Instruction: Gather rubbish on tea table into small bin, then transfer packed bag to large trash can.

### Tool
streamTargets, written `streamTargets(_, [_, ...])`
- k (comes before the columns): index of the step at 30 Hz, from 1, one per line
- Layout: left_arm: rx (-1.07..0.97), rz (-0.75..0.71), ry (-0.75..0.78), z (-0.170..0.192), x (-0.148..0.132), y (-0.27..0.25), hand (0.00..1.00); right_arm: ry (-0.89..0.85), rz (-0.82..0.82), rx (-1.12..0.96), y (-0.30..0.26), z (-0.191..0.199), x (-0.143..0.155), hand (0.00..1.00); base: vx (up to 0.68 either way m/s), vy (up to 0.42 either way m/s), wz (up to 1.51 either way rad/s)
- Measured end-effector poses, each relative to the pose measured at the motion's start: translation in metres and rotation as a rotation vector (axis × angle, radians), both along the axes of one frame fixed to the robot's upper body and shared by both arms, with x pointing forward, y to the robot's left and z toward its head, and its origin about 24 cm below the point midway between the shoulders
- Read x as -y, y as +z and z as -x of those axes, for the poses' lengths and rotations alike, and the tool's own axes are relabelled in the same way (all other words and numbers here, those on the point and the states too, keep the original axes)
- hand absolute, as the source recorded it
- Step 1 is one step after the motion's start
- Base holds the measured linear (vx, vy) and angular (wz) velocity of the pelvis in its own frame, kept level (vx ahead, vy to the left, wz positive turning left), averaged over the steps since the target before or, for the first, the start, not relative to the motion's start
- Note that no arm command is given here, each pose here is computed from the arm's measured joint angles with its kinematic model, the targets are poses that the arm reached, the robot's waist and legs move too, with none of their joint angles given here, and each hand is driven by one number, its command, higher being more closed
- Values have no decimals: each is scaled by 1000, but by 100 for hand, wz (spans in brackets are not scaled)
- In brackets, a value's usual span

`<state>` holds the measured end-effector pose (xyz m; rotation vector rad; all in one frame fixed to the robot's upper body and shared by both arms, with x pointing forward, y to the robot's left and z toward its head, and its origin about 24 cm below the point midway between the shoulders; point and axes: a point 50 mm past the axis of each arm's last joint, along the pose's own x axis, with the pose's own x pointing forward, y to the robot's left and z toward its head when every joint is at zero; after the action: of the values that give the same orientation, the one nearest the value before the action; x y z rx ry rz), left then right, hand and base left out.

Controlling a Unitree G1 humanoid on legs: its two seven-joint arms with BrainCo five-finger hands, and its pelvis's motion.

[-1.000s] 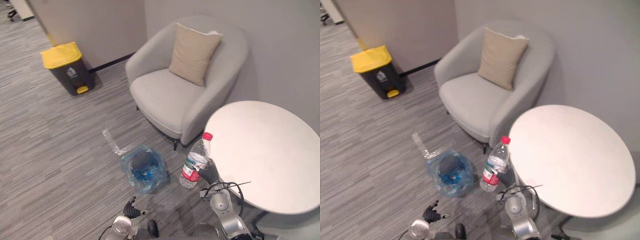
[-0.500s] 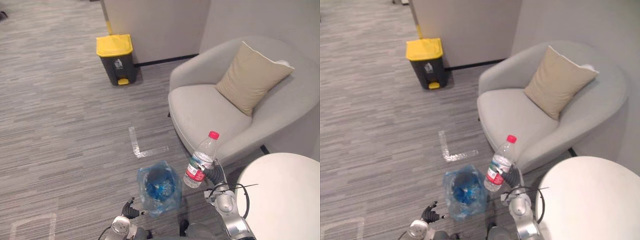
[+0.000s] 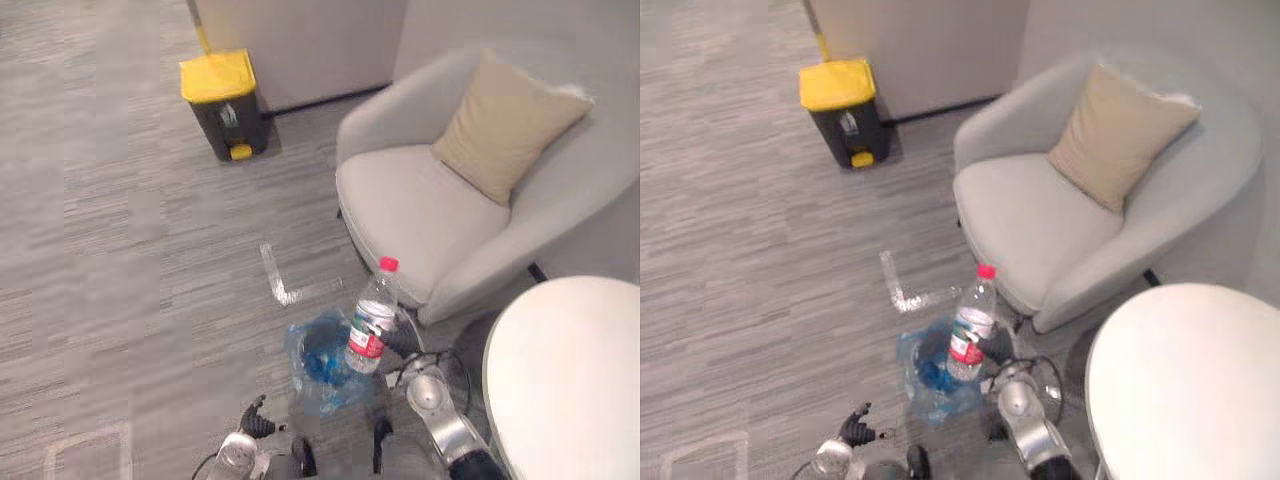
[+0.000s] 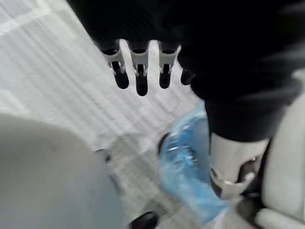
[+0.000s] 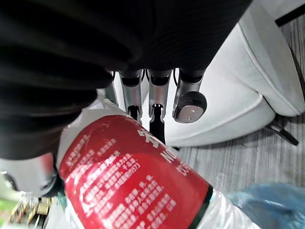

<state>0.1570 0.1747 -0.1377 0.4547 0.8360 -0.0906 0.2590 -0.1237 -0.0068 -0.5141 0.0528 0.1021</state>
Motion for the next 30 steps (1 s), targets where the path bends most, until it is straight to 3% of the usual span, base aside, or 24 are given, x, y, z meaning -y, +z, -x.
streamTargets(8, [262,43,173,-75,-18,46,0,58,177,220,62,-56,8,100,-272,2,13])
streamTargets(14, [531,133,246,-129,-13,102,0,20,182,343,101,-77,4,100,-121,-14,22])
streamTargets(19, [831,235,256,-161,-4,171,0,19,143,585,169,-91,-12,100,-52,7,19])
streamTargets(23, [1167,336,175,-148,6,243,0,-49,130,667,196,-96,3,100,10,1,45])
streamTargets(28, [1184,359,236,-118,-13,233,0,-81,154,681,202,-97,16,100,33,-17,23])
streamTargets(29, [1178,367,237,-117,-13,232,0,-89,154,676,201,-97,18,0,35,-25,20])
streamTargets(30, [1177,376,226,-117,-12,232,0,-93,153,673,200,-97,19,0,28,-21,21])
